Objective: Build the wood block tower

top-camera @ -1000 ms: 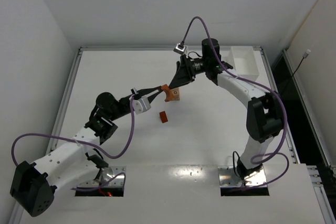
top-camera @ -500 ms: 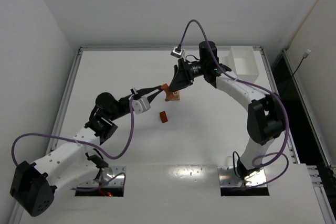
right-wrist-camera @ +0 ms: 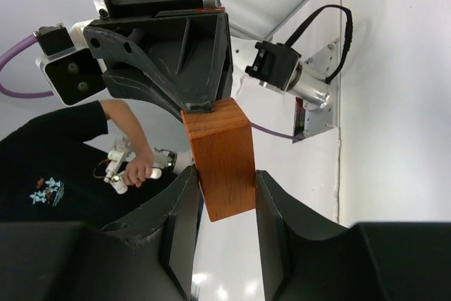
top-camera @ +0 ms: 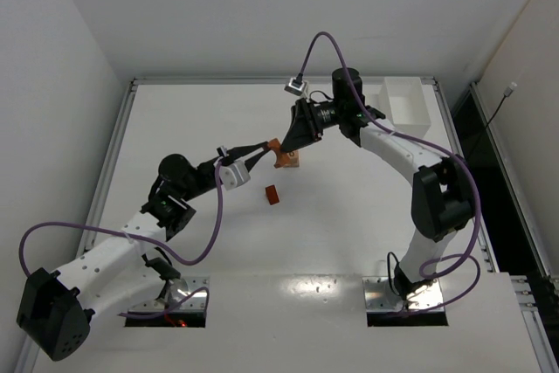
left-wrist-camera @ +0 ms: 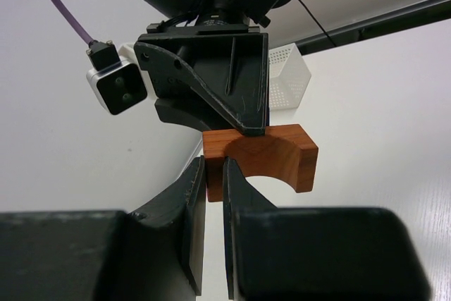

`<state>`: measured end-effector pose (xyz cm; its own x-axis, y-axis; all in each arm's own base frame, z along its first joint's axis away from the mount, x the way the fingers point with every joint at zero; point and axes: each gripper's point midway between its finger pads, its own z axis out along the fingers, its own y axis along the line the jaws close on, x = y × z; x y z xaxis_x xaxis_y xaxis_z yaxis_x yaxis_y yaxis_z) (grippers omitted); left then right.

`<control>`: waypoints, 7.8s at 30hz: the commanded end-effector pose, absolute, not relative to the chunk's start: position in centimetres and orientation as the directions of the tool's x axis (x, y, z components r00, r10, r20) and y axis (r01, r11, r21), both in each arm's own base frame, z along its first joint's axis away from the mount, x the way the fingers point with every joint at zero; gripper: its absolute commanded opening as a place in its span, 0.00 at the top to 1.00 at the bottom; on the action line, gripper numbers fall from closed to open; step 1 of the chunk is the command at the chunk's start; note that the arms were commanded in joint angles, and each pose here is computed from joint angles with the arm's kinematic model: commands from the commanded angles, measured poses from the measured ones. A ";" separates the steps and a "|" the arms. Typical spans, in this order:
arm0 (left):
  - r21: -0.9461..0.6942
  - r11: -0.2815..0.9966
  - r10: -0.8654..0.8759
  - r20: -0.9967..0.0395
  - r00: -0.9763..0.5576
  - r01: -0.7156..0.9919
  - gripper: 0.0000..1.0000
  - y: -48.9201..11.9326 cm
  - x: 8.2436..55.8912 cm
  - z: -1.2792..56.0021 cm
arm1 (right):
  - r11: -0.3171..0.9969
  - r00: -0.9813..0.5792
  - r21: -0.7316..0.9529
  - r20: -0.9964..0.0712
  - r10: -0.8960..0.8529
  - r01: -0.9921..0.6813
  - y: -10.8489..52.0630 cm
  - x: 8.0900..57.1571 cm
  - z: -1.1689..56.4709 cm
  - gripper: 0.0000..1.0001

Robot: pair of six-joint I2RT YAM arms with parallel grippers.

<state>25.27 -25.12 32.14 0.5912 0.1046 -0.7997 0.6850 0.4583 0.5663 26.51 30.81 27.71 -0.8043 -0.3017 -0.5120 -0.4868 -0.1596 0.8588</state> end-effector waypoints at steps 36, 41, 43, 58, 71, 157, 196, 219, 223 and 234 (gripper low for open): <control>0.325 0.796 0.203 -0.938 0.280 0.510 0.41 -19.2 30.3 33.9 | 0.227 -0.801 0.770 -0.591 -0.097 -0.596 26.4 31.9 25.3 1.00; 0.212 0.889 0.195 -0.977 0.083 0.407 0.41 -17.3 32.8 32.6 | 0.649 -0.757 0.520 -0.639 -0.135 -0.555 22.9 36.2 22.7 1.00; 0.163 0.933 0.165 -0.986 0.022 0.319 0.40 -16.2 34.2 32.6 | 0.712 -0.733 0.452 -0.667 -0.130 -0.537 22.3 37.5 23.3 1.00; 0.070 0.996 0.056 -0.965 -0.256 -0.046 0.12 -12.2 37.4 28.4 | 0.918 -0.674 0.021 -0.686 -0.275 -0.396 20.6 39.6 20.9 1.00; 0.065 0.978 -0.001 -0.948 -0.319 -0.196 0.11 -6.6 37.8 26.4 | 0.933 -0.734 -0.004 -0.616 -0.287 -0.361 22.8 43.3 17.5 1.00; 0.050 0.988 -0.011 -0.917 -0.398 -0.144 0.11 -7.6 40.1 23.0 | 0.958 -0.894 0.042 -0.371 -0.250 -0.285 15.9 44.8 4.3 0.64; 0.047 0.990 -0.004 -0.931 -0.364 -0.131 0.11 -7.9 40.1 23.7 | 0.976 -0.848 0.140 -0.524 -0.071 -0.169 19.3 42.7 15.1 1.00; 0.083 0.985 0.020 -0.928 -0.372 -0.154 0.12 -7.2 38.8 23.7 | 0.979 -0.855 0.126 -0.513 -0.076 -0.163 26.5 43.1 13.9 1.00; 0.078 0.985 0.017 -0.931 -0.364 -0.155 0.12 -7.2 38.7 24.1 | 0.976 -0.860 0.130 -0.503 -0.087 -0.175 27.2 42.9 13.3 1.00; 0.092 0.984 0.029 -0.927 -0.373 -0.151 0.12 -7.0 38.4 23.6 | 0.973 -0.880 0.134 -0.463 -0.107 -0.188 28.3 42.3 11.0 1.00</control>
<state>38.78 -7.13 22.40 -0.4115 0.0397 -0.9105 -0.1423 0.9840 0.1072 41.70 26.91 10.23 -0.8925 -0.1233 -0.4338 -0.1867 0.9766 0.1065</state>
